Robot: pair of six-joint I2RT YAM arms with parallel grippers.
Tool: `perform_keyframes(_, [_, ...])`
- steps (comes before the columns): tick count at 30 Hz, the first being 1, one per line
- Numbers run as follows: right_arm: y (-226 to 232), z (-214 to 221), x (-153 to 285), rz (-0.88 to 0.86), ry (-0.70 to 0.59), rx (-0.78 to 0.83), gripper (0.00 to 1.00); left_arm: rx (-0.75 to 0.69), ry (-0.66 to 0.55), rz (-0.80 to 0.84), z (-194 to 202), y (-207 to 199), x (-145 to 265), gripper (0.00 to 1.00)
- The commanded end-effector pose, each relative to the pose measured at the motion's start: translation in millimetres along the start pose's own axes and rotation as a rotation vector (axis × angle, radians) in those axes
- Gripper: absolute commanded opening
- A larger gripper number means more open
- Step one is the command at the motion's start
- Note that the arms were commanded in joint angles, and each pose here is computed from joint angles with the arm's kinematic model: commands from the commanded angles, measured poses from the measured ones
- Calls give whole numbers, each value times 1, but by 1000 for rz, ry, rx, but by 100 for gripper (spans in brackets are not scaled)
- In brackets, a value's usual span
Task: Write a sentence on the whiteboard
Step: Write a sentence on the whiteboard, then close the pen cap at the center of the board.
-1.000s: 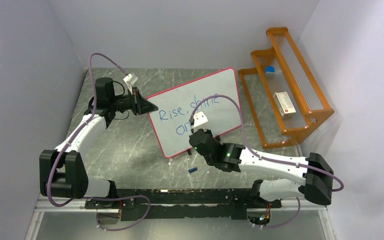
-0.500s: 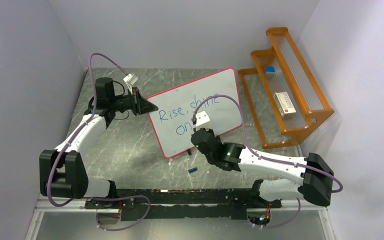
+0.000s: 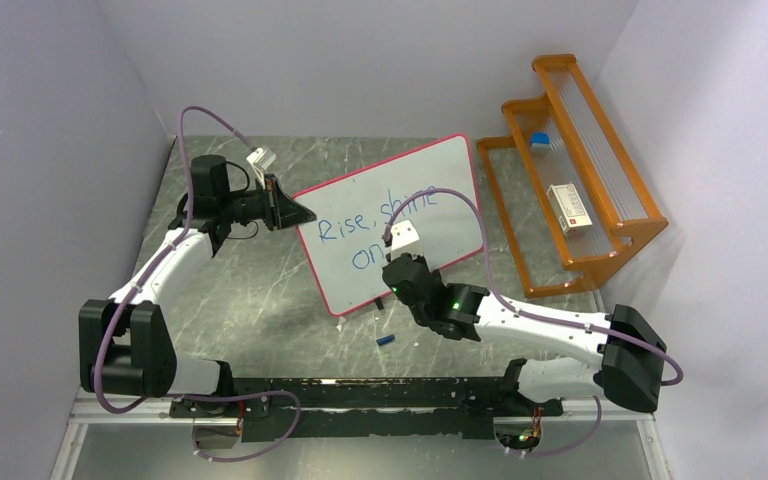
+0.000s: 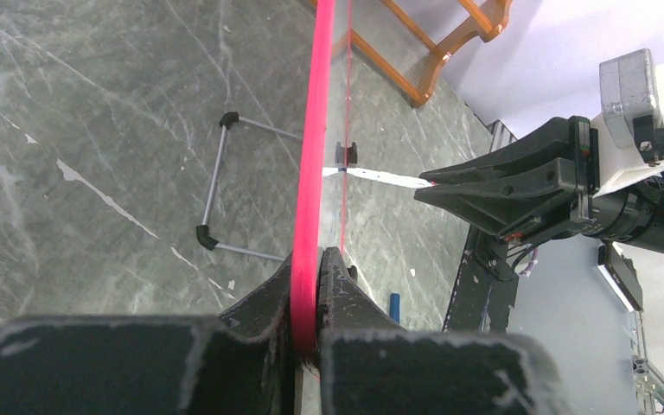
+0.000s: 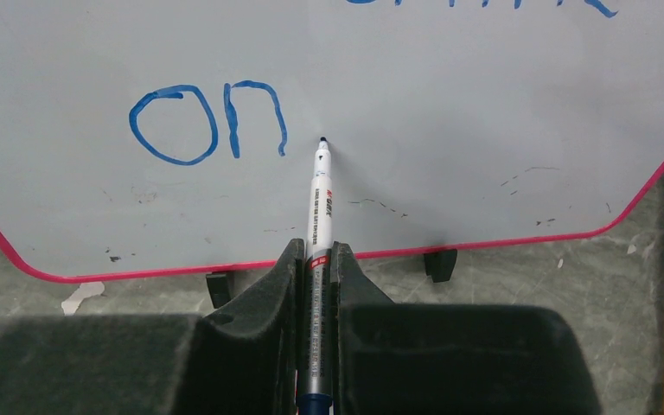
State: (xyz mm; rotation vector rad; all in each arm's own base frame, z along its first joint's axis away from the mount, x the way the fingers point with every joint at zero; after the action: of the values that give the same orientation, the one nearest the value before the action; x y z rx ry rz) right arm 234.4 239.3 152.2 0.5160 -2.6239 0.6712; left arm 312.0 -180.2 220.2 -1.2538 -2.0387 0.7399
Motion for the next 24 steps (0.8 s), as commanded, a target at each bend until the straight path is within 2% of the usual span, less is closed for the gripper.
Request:
perform_keyframes(1, [0, -1, -5, -2, -14, -27, 0, -14, 32, -140, 18, 30, -3, 5])
perform_keyframes(10, [-17, -17, 20, -27, -68, -67, 0, -21, 17, -146, 12, 27, -2, 5])
perform_keyframes(19, [-44, -26, 52, -25, -129, -98, 0, -33, -36, -136, -10, 10, 1, 28])
perform_keyframes(24, [-62, -27, 67, 6, -152, -108, 0, -42, -81, -136, -22, -7, 8, 45])
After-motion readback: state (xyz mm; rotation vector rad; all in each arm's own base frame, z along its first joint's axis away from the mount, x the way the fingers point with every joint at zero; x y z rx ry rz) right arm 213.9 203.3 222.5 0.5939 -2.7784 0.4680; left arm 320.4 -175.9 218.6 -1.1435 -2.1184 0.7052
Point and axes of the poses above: each gripper's point midway between its finger pads, its own x axis back along the fingers, its own y axis along the line the jaws close on, z = x × y, the point moved 1 cm from there along x, back along the fingers, and after that the axes turned 14 degrees about x, right-handed, at the moved point
